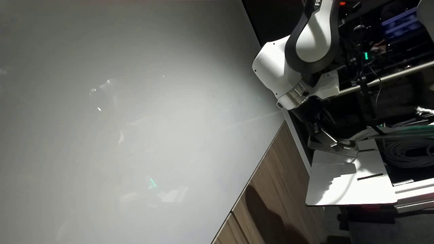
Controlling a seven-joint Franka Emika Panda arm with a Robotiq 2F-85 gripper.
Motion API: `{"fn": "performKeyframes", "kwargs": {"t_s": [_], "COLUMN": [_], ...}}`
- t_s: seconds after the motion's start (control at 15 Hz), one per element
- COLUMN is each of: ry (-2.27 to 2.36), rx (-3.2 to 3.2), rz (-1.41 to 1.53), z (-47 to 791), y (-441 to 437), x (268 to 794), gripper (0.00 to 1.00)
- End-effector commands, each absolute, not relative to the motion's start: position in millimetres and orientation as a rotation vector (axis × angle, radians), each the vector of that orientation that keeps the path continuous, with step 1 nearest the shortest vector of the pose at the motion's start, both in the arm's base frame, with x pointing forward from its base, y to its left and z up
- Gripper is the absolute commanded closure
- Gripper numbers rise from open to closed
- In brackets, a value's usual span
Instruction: Use the duster to erase the markings on the whiteboard
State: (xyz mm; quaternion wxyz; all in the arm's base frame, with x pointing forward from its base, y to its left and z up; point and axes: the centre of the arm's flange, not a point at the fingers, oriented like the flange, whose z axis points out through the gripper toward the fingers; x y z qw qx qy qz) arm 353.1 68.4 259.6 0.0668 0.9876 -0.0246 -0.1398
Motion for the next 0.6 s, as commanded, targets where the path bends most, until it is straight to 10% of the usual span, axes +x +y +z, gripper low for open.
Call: {"fn": "performKeyframes", "kwargs": {"t_s": [0.0,0.53], "ry": [-0.053,-0.076], "rx": [3.000,3.014], "rz": [-0.398,-0.448], "z": [261.7,240.1], "y": [54.4,47.6], "x": [382.9,423.6], "gripper": [0.73,0.73]}}
